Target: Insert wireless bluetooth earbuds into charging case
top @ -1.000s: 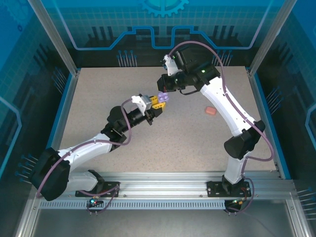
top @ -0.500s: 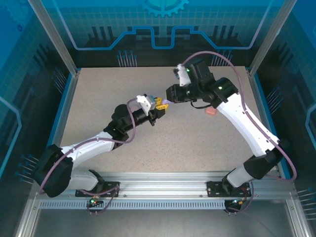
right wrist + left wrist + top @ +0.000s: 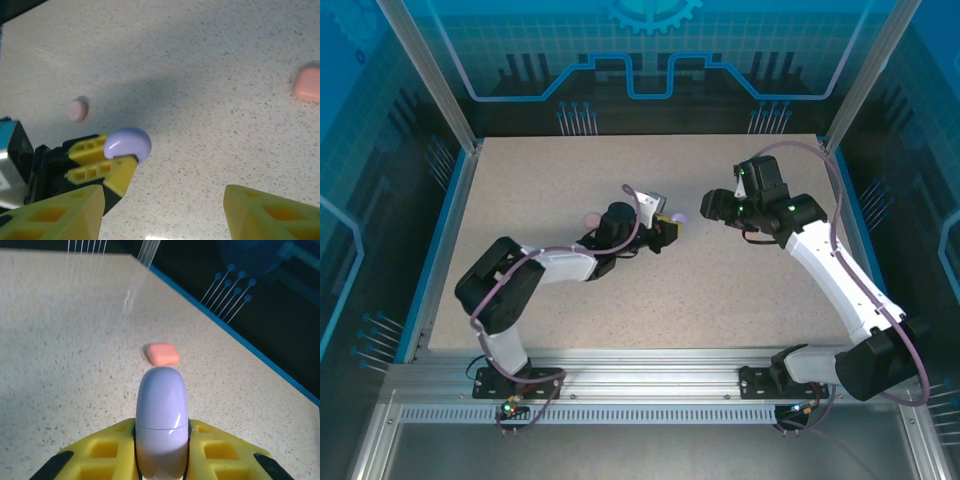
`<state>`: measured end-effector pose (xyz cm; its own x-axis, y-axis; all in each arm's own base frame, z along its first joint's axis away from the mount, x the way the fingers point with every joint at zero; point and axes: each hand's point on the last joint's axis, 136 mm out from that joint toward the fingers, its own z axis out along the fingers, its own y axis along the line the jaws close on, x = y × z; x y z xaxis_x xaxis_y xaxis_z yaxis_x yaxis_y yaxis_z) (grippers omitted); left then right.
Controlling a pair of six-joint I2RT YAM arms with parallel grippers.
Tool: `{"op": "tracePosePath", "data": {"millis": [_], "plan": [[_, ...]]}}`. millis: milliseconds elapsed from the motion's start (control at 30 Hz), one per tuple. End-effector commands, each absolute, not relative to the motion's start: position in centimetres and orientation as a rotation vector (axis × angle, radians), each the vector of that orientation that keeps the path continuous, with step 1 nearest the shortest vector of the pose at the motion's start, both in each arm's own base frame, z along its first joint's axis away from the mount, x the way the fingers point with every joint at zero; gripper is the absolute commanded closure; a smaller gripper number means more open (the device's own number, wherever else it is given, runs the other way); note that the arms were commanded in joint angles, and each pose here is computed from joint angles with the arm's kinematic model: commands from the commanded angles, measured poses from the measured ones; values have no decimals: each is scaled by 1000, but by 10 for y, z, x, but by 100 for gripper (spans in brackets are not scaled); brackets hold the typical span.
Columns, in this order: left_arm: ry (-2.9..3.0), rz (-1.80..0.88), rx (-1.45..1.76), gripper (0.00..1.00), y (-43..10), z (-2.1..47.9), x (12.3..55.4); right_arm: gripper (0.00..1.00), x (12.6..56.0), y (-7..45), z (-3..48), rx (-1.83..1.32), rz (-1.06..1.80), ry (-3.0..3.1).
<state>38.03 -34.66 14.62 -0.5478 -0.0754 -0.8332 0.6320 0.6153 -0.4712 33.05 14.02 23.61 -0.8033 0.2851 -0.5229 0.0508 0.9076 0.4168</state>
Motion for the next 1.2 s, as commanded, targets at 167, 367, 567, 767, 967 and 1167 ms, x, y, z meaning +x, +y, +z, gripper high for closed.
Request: {"op": "tracePosePath", "data": {"millis": [167, 367, 567, 767, 967, 1167], "plan": [[2170, -1103, 275, 100, -378, 107, 408, 35, 342, 129, 227, 310, 475, 2422], [2302, -1093, 227, 99, -391, 73, 421, 34, 341, 125, 228, 324, 461, 2413], [2404, -1064, 205, 79, -396, 52, 427, 34, 341, 124, 235, 325, 460, 2397], [2445, -1048, 208, 58, -396, 41, 427, 34, 342, 125, 241, 324, 470, 2386], [2426, -1010, 238, 44, -390, 46, 427, 33, 342, 126, 248, 319, 479, 2376], [2305, -947, 262, 27, -367, 94, 434, 29, 341, 130, 260, 302, 510, 2350]]}}
